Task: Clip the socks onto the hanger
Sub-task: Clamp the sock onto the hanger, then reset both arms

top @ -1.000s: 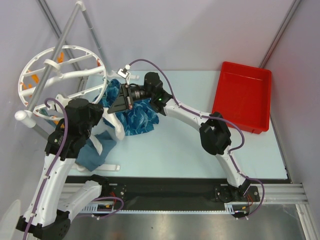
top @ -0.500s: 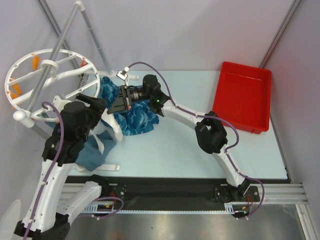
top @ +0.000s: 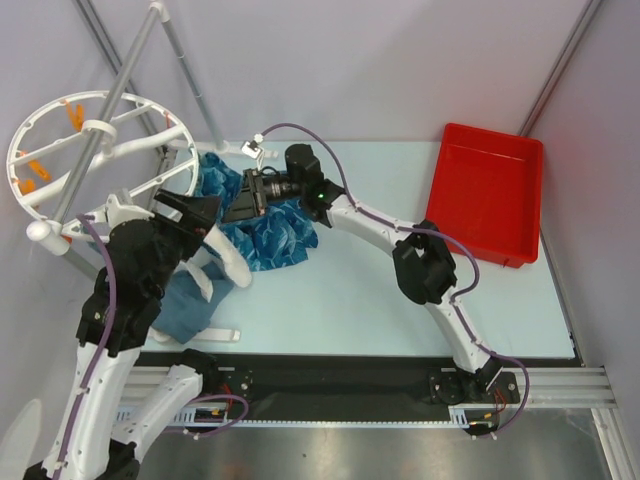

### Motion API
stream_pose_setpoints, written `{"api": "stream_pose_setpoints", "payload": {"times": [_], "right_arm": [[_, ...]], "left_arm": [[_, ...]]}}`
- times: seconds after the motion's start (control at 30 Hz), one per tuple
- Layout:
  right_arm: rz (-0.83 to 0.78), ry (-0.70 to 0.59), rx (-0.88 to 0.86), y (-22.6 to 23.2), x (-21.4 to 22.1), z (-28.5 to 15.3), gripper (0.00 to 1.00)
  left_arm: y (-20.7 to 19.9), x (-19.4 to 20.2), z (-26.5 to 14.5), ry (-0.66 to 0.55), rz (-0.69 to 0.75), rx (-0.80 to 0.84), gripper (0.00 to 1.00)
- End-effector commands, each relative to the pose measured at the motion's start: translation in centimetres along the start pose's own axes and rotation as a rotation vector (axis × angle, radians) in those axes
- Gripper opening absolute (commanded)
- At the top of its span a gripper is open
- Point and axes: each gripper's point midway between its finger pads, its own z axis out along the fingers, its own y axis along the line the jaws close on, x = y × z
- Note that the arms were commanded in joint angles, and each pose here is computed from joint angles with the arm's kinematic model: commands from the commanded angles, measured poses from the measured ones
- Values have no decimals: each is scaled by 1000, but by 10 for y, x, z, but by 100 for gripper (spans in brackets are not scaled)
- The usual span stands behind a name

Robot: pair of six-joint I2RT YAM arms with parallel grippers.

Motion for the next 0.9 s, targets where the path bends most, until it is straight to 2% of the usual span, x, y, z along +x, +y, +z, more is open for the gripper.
{"api": "stream_pose_setpoints", "payload": {"times": [0.0, 0.07, 0.1, 0.13, 0.23, 0.3, 0.33, 0.37, 0.4, 0.43, 0.5, 0.53, 0.6, 0.63, 0.7, 0.73, 0.77, 0.8, 0.83, 0.87], "right_arm": [[-73, -32, 141, 11, -27, -27, 45], [-120, -46, 237, -5, -31, -41, 51], [-72, -15, 308, -14, -21, -51, 54], [-128, -38, 391, -17, -29, -62, 56], [-87, -31, 628, -46, -15, -101, 65], [-70, -28, 758, -50, 1, -135, 75], [-76, -64, 858, -55, 0, -156, 79], [-92, -99, 913, -42, -2, -173, 84], [-47, -83, 1000, -55, 25, -195, 97], [-48, -112, 1107, -61, 32, -218, 100], [-77, -199, 1168, -35, 32, -243, 100], [-34, -182, 1279, -52, 70, -268, 99], [-49, -322, 1287, -25, 70, -285, 100], [-15, -319, 1341, -33, 104, -301, 100], [-37, -471, 1301, -9, 106, -310, 100], [-51, -493, 1277, -2, 116, -306, 100], [-44, -507, 1287, -14, 146, -313, 100], [-55, -581, 1317, -10, 151, -324, 100], [-47, -649, 1262, 5, 157, -321, 100], [-37, -661, 1263, -1, 179, -327, 100]], "left_arm": [[-34, 4, -10, 34, 60, 200, 93], [-40, 10, -13, 65, 78, 246, 94], [-44, 11, -15, 71, 82, 268, 95], [-45, 15, -14, 85, 98, 283, 96], [-49, 29, -14, 151, 136, 331, 99], [-51, 42, -14, 207, 151, 367, 100], [-51, 49, -11, 226, 170, 398, 99], [-52, 58, -9, 262, 181, 423, 100], [-51, 67, -6, 291, 189, 438, 99], [-45, 85, -4, 360, 207, 468, 100], [-47, 92, -2, 359, 229, 521, 100], [-36, 104, 3, 349, 255, 502, 100], [-40, 103, -3, 274, 282, 556, 99], [-29, 125, -1, 303, 309, 556, 99], [-35, 137, -9, 311, 297, 638, 100], [-19, 156, -5, 350, 282, 636, 100], [-16, 163, -7, 353, 266, 663, 100], [-19, 164, -11, 333, 241, 712, 100], [1, 177, -12, 344, 232, 715, 99], [9, 182, -13, 346, 224, 721, 99]]}}
